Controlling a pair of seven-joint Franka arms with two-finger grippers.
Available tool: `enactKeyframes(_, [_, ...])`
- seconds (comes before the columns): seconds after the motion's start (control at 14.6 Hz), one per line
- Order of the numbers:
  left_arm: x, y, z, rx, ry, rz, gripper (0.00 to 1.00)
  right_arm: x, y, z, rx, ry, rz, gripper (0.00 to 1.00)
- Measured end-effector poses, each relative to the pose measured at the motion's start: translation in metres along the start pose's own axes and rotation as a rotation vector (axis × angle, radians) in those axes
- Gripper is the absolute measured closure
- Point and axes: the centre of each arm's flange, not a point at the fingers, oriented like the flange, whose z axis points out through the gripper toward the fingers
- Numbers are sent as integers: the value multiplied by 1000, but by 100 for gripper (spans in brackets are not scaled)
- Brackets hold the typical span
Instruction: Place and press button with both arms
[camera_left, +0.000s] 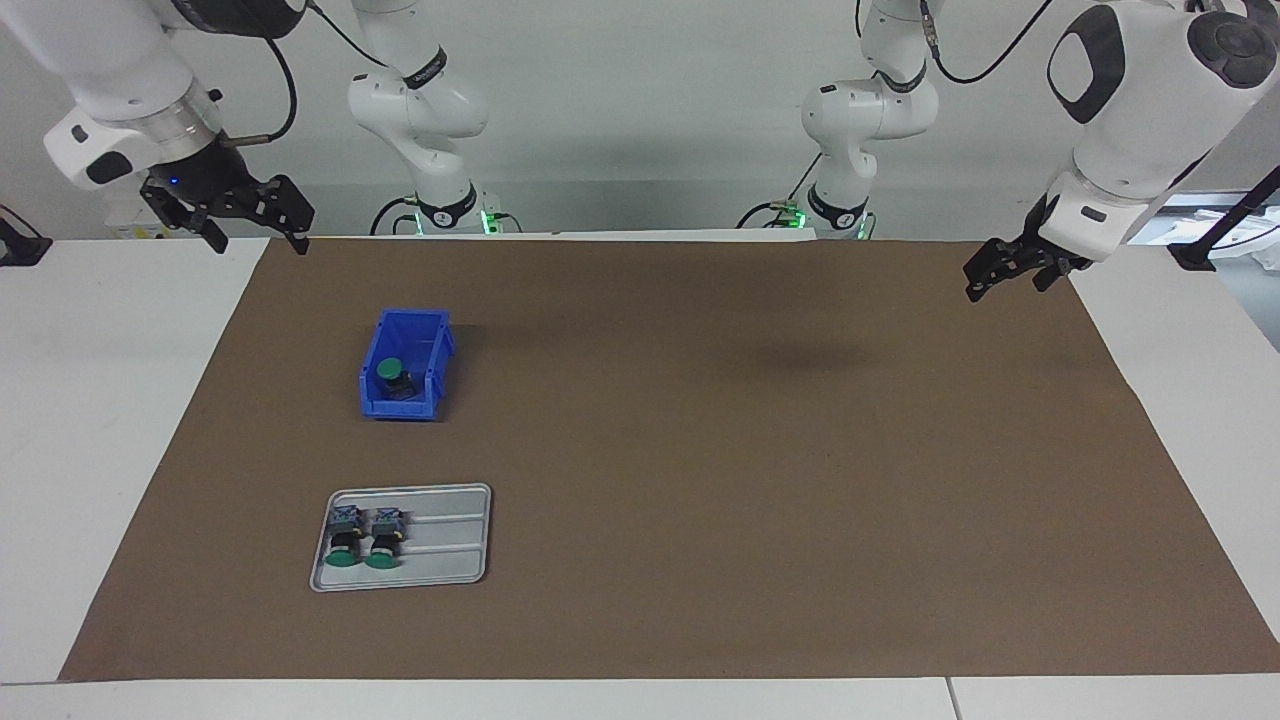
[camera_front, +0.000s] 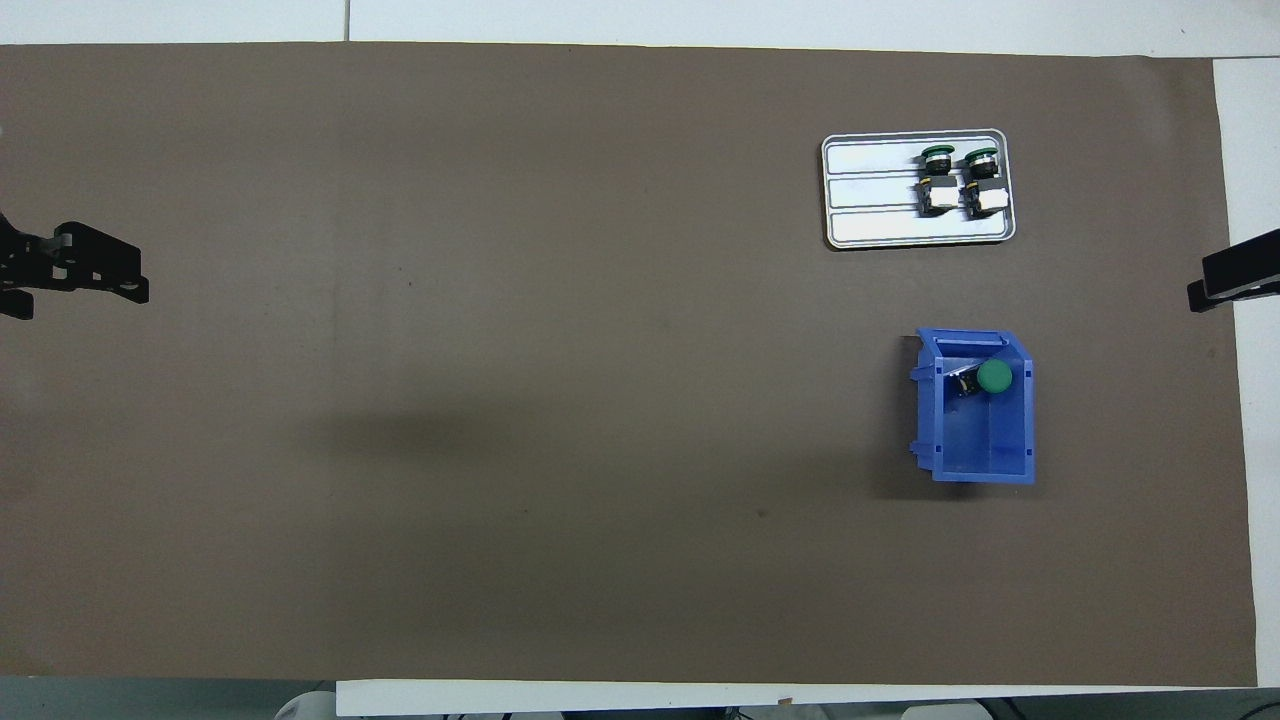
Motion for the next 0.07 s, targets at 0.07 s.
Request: enactKeyframes(0.07, [0, 1, 0, 0, 0, 2, 0, 2, 0, 3, 0, -6, 0, 0])
